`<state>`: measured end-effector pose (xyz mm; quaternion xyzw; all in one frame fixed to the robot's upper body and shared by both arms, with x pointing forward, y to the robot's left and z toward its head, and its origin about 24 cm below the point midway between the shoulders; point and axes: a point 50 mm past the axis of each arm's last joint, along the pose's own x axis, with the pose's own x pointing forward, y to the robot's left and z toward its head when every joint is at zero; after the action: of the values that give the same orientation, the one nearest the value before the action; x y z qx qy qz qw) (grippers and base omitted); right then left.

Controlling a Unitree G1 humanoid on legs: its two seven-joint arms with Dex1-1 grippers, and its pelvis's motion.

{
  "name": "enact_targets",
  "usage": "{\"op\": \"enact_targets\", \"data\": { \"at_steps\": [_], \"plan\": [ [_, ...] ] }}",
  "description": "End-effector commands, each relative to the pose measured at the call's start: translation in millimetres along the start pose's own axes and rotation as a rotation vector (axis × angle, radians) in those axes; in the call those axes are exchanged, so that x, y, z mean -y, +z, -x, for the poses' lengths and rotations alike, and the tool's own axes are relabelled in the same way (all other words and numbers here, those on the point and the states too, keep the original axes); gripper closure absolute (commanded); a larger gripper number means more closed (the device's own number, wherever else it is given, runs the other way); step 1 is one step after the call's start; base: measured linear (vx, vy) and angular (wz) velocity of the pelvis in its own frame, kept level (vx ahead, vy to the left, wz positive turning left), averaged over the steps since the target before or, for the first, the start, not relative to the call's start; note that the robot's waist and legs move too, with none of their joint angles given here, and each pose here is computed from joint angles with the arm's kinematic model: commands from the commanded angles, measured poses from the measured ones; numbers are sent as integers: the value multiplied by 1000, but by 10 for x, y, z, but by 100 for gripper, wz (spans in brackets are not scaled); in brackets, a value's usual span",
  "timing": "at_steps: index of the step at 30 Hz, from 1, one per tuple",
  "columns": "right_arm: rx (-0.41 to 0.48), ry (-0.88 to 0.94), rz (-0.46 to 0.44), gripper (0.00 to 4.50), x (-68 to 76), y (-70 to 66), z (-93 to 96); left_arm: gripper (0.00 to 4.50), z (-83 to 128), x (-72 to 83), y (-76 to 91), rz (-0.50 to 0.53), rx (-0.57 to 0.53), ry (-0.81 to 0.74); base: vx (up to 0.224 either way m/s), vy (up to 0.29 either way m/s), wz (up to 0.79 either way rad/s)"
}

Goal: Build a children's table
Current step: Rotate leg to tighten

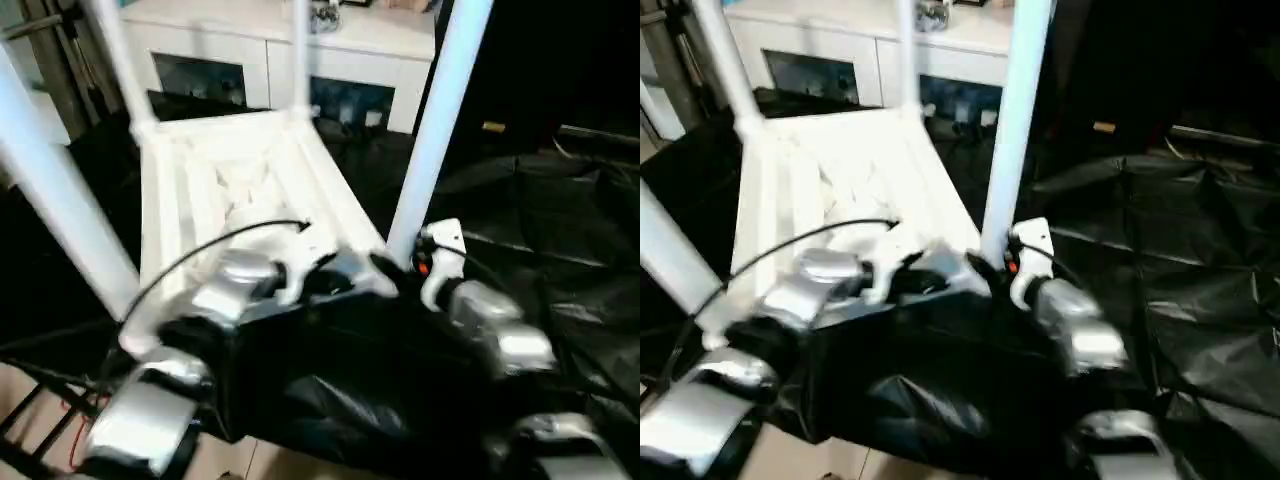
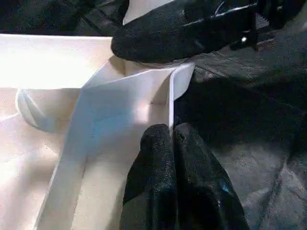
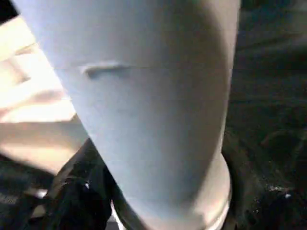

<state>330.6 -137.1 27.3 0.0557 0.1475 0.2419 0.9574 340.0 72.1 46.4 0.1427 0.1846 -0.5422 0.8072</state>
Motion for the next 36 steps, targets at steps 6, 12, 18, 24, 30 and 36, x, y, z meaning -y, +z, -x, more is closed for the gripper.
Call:
{"op": "enact_targets", "data": {
  "at_steps": [6,12,18,24,30,36],
  "plan": [
    [-66,140,7,90,-252,-156,-70,450,-154,160,190,-74,55,-101,0,0,0],
    [-75,344,136,65,-191,-51,82,450,-20,184,106,-109,54,-218,0,0,0],
    [-140,625,159,65,-120,-10,369,450,167,168,1,-132,-2,-354,0,0,0],
    [-224,750,139,65,-87,-28,512,450,294,104,-14,-159,-26,-403,0,0,0],
    [-240,778,126,134,-91,-29,549,450,355,86,-13,-160,-34,-439,0,0,0],
    [-244,792,107,158,-133,-59,559,450,354,94,-34,-155,-31,-434,0,0,0]
  ]
}}
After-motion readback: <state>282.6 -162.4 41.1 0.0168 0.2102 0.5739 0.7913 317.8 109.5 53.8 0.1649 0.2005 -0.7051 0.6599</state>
